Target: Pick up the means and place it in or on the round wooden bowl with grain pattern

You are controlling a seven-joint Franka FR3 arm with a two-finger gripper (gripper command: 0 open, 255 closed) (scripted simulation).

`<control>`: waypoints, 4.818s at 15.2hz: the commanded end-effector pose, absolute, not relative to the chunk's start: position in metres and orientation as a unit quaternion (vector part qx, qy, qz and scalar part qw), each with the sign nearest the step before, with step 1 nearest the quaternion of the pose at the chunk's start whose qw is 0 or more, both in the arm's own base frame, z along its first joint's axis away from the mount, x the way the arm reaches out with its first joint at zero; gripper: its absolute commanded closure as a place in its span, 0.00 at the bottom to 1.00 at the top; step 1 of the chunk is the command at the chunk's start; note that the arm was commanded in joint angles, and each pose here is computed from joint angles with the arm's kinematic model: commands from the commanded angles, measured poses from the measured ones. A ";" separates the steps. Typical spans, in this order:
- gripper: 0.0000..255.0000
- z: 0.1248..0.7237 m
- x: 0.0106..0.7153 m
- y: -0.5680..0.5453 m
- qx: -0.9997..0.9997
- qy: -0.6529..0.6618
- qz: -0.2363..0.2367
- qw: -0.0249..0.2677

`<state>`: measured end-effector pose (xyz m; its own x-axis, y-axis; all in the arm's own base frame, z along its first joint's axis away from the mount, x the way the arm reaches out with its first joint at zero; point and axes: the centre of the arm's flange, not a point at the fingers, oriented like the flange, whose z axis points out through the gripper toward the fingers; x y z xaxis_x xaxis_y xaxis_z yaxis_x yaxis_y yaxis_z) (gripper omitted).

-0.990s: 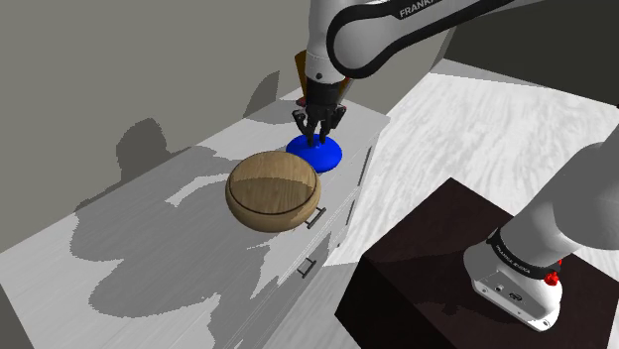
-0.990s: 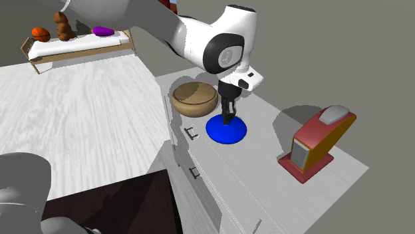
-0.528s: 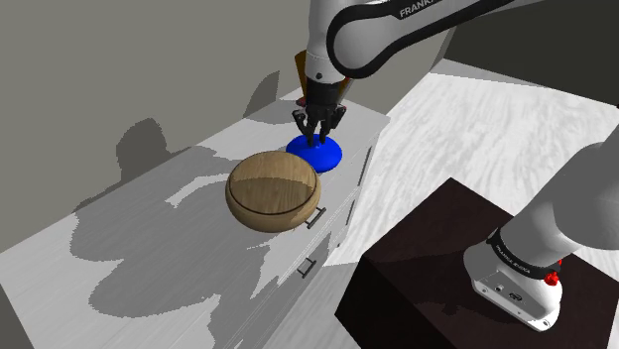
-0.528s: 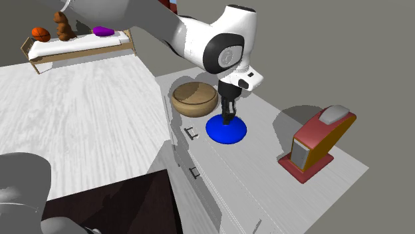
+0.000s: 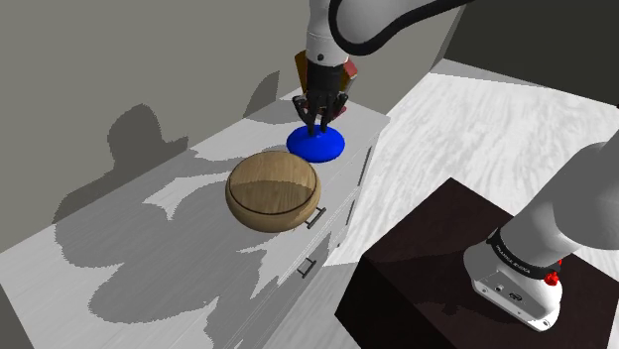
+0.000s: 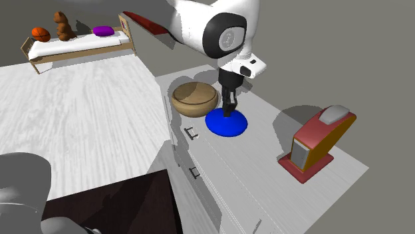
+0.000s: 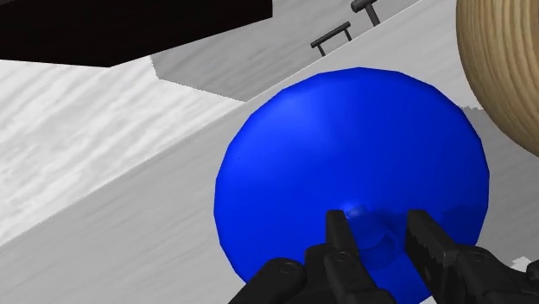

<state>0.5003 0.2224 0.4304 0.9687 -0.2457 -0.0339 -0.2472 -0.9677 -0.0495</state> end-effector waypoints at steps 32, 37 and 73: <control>1.00 0.587 0.466 0.306 -0.992 0.124 0.014 0.027; 1.00 0.602 0.442 0.365 -0.992 0.124 0.014 0.027; 0.00 0.495 0.427 0.404 -0.992 0.124 0.014 0.027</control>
<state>0.4274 0.4037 0.4957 0.9688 -0.2456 -0.0333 -0.2470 -0.9677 -0.0502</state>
